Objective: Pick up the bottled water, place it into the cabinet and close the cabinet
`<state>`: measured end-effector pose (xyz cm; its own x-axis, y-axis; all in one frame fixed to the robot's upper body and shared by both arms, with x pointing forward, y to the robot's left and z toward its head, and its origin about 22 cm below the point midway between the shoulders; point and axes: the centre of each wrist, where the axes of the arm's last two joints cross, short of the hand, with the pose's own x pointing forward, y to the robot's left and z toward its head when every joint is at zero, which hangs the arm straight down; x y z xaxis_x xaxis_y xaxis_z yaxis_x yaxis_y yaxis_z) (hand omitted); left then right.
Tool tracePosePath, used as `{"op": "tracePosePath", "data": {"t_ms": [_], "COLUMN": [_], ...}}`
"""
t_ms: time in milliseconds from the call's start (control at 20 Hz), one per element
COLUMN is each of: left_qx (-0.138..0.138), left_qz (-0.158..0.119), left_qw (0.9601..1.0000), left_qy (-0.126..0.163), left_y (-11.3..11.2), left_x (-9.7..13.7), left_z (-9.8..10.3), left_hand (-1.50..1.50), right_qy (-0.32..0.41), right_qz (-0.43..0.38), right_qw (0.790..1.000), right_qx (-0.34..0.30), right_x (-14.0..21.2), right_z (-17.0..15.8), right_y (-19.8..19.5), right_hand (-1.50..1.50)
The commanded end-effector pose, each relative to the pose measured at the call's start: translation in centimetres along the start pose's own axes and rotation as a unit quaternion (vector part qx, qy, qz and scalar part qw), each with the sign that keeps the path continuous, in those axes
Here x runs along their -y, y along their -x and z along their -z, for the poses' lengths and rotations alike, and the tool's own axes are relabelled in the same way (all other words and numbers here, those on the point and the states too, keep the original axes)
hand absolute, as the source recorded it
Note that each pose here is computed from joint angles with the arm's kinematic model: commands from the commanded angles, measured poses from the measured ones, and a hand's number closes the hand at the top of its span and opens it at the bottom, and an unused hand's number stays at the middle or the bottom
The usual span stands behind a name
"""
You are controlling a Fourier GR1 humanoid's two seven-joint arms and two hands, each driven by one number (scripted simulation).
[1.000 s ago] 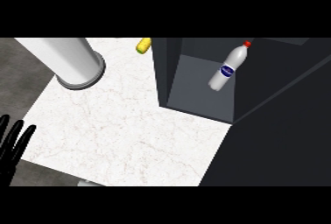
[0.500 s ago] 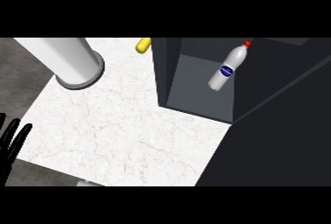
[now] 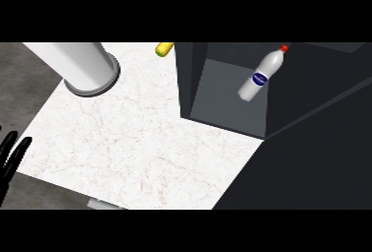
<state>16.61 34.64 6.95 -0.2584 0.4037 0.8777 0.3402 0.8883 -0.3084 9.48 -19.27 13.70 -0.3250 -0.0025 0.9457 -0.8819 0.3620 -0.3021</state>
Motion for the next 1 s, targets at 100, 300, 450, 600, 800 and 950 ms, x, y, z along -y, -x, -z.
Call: {"op": "tracePosePath", "data": {"t_ms": [100,300,450,600,800,950], "left_qx": [0.005,0.01,0.009,0.003,0.003,0.002], "left_qz": [-0.005,0.0,-0.003,-0.004,-0.001,-0.003], "left_qw": [0.9998,0.9999,0.9998,0.9998,0.9998,0.9998], "left_qy": [0.016,0.011,0.017,0.018,0.02,0.02], "left_y": [-0.2,-0.3,-0.4,-0.4,-0.6,-0.6], "left_x": [-0.1,-0.3,-0.3,-0.5,-0.7,-0.7], "left_z": [0.4,0.7,0.7,0.6,0.8,0.9], "left_hand": [-1.5,-1.5,-1.5,-1.5,-1.5,-1.5], "right_qy": [-0.016,0.013,0.044,0.053,0.056,0.062], "right_qz": [0.09,0.086,0.07,0.02,-0.017,-0.026], "right_qw": [0.995,0.996,0.996,0.998,0.997,0.995], "right_qx": [0.035,0.028,0.014,-0.007,-0.048,-0.072], "right_x": [-1.3,-0.8,0.1,1.3,2.9,4.1], "right_z": [1.8,1.7,1.6,1.9,2.6,3.6], "right_y": [1.0,1.1,1.4,1.2,1.5,2.2], "right_hand": [1.5,1.5,1.5,1.5,1.5,1.5]}}
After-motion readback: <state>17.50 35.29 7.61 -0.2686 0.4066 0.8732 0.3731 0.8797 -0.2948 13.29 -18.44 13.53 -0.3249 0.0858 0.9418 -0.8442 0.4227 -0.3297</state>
